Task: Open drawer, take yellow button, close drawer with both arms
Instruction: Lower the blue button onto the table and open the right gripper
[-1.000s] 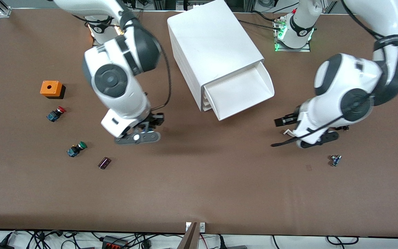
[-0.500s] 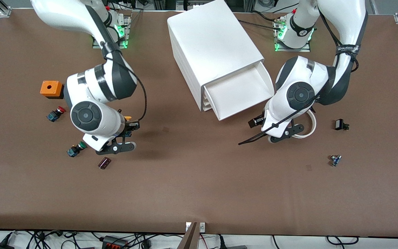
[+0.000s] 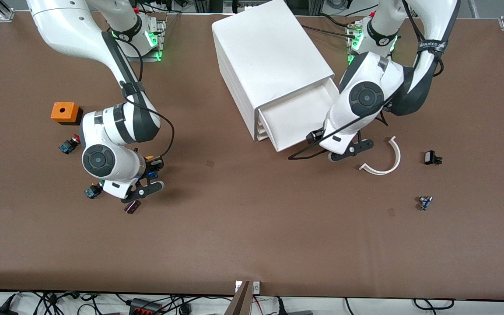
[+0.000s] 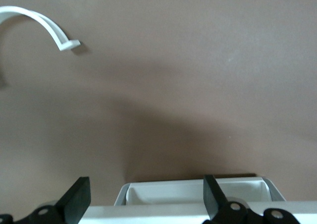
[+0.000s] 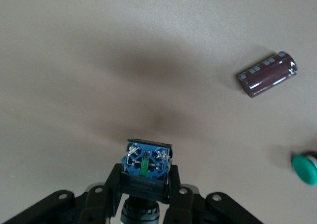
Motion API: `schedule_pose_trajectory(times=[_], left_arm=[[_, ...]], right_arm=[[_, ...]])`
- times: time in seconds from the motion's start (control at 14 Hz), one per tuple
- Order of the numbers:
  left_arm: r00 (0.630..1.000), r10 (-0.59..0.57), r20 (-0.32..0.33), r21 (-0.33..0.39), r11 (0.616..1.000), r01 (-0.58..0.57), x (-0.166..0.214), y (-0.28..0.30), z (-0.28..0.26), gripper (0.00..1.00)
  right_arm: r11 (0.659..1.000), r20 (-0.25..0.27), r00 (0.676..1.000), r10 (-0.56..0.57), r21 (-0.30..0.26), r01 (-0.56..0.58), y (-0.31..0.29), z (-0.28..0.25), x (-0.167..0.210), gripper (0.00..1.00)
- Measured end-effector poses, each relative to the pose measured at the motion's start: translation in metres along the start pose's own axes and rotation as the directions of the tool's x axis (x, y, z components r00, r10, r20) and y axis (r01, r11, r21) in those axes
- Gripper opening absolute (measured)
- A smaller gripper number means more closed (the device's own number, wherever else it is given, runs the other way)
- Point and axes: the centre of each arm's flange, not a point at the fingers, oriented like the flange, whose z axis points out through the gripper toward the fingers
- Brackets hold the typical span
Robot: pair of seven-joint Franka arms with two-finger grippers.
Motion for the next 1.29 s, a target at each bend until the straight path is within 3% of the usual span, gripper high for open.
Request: schedule_pose_trajectory(times=[0.64, 0.93, 1.07, 1.29], left_arm=[[1.000, -0.002, 0.025, 0.012, 1.000, 0.001, -0.056, 0.036, 0.012, 1.00], [0.999, 0.001, 0.036, 0.027, 1.000, -0.002, -0.083, 0.044, 0.019, 1.00], [0.999, -0.001, 0.042, 0.032, 0.999, -0.001, -0.096, 0.049, 0.022, 1.00], [0.999, -0.001, 0.050, 0.032, 0.999, 0.000, -0.107, 0.054, 0.024, 1.00]], right_arm=[[0.995, -0.091, 0.992, -0.085, 0.036, 0.088, 0.012, 0.058, -0.002, 0.41], [0.996, -0.100, 0.992, -0.079, 0.038, 0.083, 0.013, 0.073, 0.002, 0.44], [0.998, -0.115, 0.992, -0.045, 0.040, 0.050, 0.014, 0.049, 0.005, 0.60], [0.998, -0.078, 0.996, 0.033, 0.062, -0.028, 0.013, -0.032, 0.003, 0.89]])
